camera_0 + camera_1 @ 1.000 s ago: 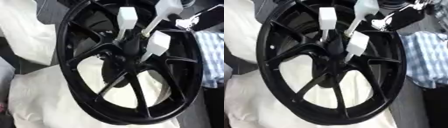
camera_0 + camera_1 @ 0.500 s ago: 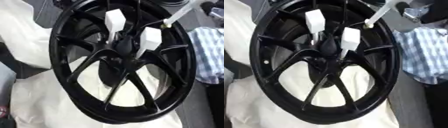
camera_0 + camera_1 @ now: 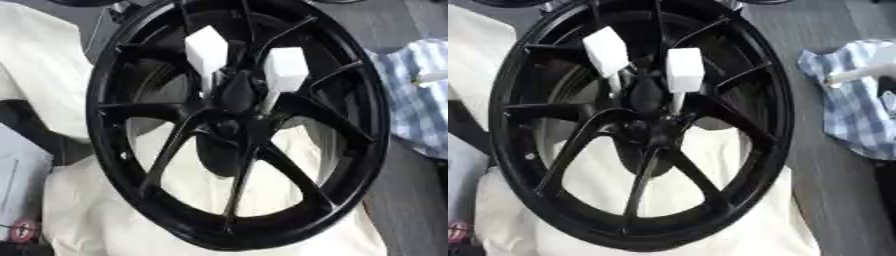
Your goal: Pull the pin out of the wheel hub.
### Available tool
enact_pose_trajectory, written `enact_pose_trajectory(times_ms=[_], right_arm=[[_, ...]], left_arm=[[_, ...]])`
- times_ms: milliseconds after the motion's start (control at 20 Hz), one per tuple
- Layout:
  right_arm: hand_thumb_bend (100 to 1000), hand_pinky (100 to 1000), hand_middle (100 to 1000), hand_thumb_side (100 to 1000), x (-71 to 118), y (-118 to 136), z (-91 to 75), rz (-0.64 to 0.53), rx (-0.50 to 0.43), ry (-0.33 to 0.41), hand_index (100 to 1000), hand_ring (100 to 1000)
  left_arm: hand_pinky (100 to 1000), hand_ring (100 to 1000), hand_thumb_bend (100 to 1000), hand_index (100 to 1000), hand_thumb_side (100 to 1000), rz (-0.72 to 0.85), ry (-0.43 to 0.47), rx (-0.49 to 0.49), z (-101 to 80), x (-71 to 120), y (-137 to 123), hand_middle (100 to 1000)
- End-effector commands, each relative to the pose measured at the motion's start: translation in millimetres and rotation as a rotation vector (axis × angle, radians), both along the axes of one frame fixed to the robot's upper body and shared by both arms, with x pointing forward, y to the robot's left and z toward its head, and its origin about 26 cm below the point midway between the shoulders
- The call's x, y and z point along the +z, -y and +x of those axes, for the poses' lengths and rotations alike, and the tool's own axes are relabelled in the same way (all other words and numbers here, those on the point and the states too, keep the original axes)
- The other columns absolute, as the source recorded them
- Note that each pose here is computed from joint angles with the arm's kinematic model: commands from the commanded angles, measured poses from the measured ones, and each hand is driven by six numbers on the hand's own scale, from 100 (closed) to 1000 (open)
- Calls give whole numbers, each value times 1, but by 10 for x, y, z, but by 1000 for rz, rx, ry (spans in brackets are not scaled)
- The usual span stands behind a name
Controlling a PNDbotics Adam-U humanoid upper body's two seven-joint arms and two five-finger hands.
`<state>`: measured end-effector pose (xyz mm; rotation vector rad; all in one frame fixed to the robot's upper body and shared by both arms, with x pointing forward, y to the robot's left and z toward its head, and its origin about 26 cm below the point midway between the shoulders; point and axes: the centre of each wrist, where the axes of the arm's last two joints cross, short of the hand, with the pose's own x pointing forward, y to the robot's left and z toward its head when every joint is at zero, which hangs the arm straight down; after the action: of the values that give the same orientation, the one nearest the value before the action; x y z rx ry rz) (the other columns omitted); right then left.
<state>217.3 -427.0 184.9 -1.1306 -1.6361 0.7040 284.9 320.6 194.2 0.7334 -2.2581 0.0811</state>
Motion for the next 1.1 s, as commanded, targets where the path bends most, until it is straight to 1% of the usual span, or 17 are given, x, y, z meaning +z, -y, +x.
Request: enact_pose_trajectory(times_ms=[50, 100, 150, 250, 550, 600, 650, 700, 750, 800, 850, 950, 1000, 1100], right_arm=[[100, 981, 871, 205, -80, -25, -51, -72, -83, -12, 898, 999], [100, 993, 902, 206, -140, -32, -72, -67, -107, -33, 914, 1000], [100, 999, 906, 205, -183, -38, -87, -60, -124, -45, 917, 1000], [100, 1000, 902, 204, -244, -50, -106, -34, -144, -41, 921, 1000], [100, 999, 881, 199, -294, -54, -125, 36, -168, 14, 913, 1000], [100, 995, 869, 198, -289, -52, -123, 45, -170, 24, 908, 996], [100, 985, 836, 203, -281, -53, -118, 55, -170, 39, 896, 974], [100, 981, 811, 222, -267, -60, -103, 77, -161, 70, 889, 958], [100, 979, 786, 266, -257, -73, -86, 103, -140, 104, 880, 943], [100, 979, 770, 305, -247, -96, -61, 136, -100, 144, 869, 932], [100, 983, 757, 369, -242, -114, -44, 170, -60, 179, 860, 924], [100, 993, 744, 453, -221, -165, 8, 234, 59, 248, 848, 917], [100, 1000, 746, 479, -216, -189, 29, 260, 118, 265, 850, 920], [100, 1000, 748, 488, -202, -225, 62, 291, 207, 271, 852, 926]], left_arm=[[813, 638, 100, 771, 667, 6, 24, 21, -35, 46, -32, 583], [813, 638, 100, 771, 668, 2, 22, 26, -39, 35, -37, 583], [814, 638, 100, 772, 669, -1, 20, 31, -44, 25, -42, 584], [814, 639, 100, 772, 670, -7, 18, 37, -49, 13, -48, 584], [814, 638, 100, 772, 675, -7, 19, 35, -46, 18, -44, 583], [814, 637, 100, 771, 677, -7, 20, 34, -44, 20, -41, 582], [814, 637, 100, 771, 678, -7, 20, 32, -43, 22, -39, 582], [814, 636, 100, 771, 680, -5, 20, 30, -40, 26, -35, 582], [814, 636, 100, 771, 682, -4, 20, 27, -38, 30, -29, 582], [814, 636, 100, 771, 682, -3, 21, 22, -33, 37, -21, 582], [814, 636, 100, 771, 682, -2, 22, 17, -29, 43, -15, 582], [814, 636, 100, 771, 682, 1, 29, 2, -16, 71, 4, 581], [814, 636, 100, 771, 683, 1, 31, -6, -9, 82, 15, 581], [814, 635, 100, 771, 684, 0, 33, -19, 1, 95, 35, 581]])
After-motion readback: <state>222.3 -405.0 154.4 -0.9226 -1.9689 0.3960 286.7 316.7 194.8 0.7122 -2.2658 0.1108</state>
